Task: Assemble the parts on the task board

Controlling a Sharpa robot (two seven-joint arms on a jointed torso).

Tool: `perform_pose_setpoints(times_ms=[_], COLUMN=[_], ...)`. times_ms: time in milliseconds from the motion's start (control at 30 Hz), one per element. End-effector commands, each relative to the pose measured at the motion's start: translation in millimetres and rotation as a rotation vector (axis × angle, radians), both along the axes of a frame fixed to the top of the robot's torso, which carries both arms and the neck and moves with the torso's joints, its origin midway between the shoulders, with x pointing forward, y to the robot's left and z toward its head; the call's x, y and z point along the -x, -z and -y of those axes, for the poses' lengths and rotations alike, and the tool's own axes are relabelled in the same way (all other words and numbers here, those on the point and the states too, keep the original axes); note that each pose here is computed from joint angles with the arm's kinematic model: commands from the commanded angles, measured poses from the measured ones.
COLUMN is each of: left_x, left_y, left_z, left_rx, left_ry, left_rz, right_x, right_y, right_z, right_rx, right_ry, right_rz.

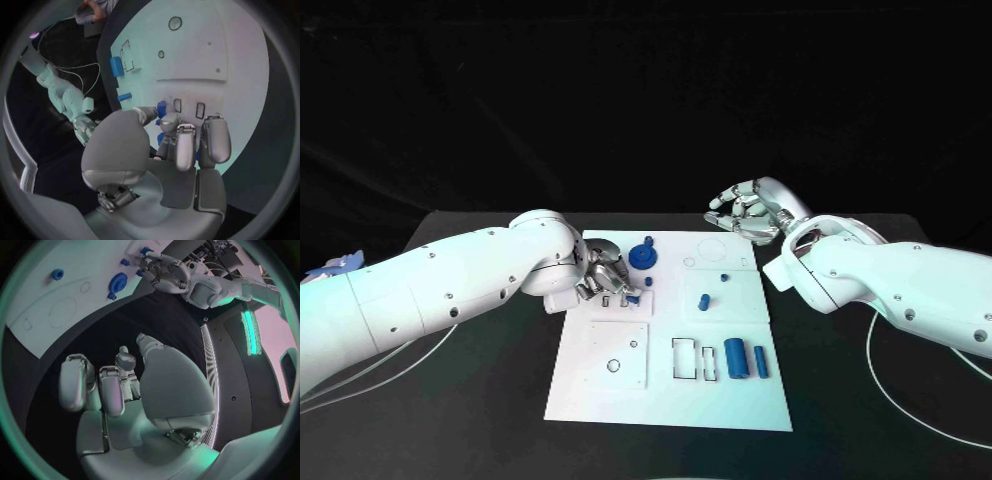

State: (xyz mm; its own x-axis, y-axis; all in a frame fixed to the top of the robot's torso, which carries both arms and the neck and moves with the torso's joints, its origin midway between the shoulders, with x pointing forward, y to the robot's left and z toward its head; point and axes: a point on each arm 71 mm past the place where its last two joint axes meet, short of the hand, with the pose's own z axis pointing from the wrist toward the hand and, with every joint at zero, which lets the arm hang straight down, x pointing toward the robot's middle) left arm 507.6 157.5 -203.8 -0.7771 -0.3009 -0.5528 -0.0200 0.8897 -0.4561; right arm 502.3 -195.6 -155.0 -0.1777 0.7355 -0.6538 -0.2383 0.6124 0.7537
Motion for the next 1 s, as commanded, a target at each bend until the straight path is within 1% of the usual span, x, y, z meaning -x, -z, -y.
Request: perform_pose_setpoints(times_ms=[33, 133, 233, 400, 600, 767, 833, 1000], left_x=[1.7, 1.7, 0.7, 0.9, 6.3, 12.0, 13.5, 15.8], left_y=[-0.3, -0.6, -1.2, -3.1, -6.7, -9.5, -8.7, -0.5], left_z=[0.2, -3.3, -4.9, -7.2, -12.6, -16.0, -16.7, -16.7], left_rx=[0.037, 0.06, 0.083, 0.126, 0.147, 0.14, 0.134, 0.105], left_ry=[0.001, -0.015, -0.022, -0.03, -0.039, -0.04, -0.04, -0.035], left_rz=[-0.026, -0.031, -0.026, 0.001, 0.048, 0.091, 0.103, 0.126], right_x=[0.1, 0.0, -0.9, -2.9, -3.8, -4.0, -3.9, -3.0], right_y=[0.9, 0.8, 1.2, 2.6, 4.0, 5.4, 6.8, 12.0], right_z=[-0.2, 1.1, 3.2, 7.2, 12.9, 17.7, 18.8, 19.4], right_rx=[0.004, 0.002, -0.002, -0.007, -0.013, -0.023, -0.03, -0.034], right_ry=[-0.009, -0.008, -0.006, -0.003, 0.006, 0.014, 0.012, -0.007], right_rz=[-0.007, -0.004, -0.002, 0.006, 0.022, 0.035, 0.034, 0.022])
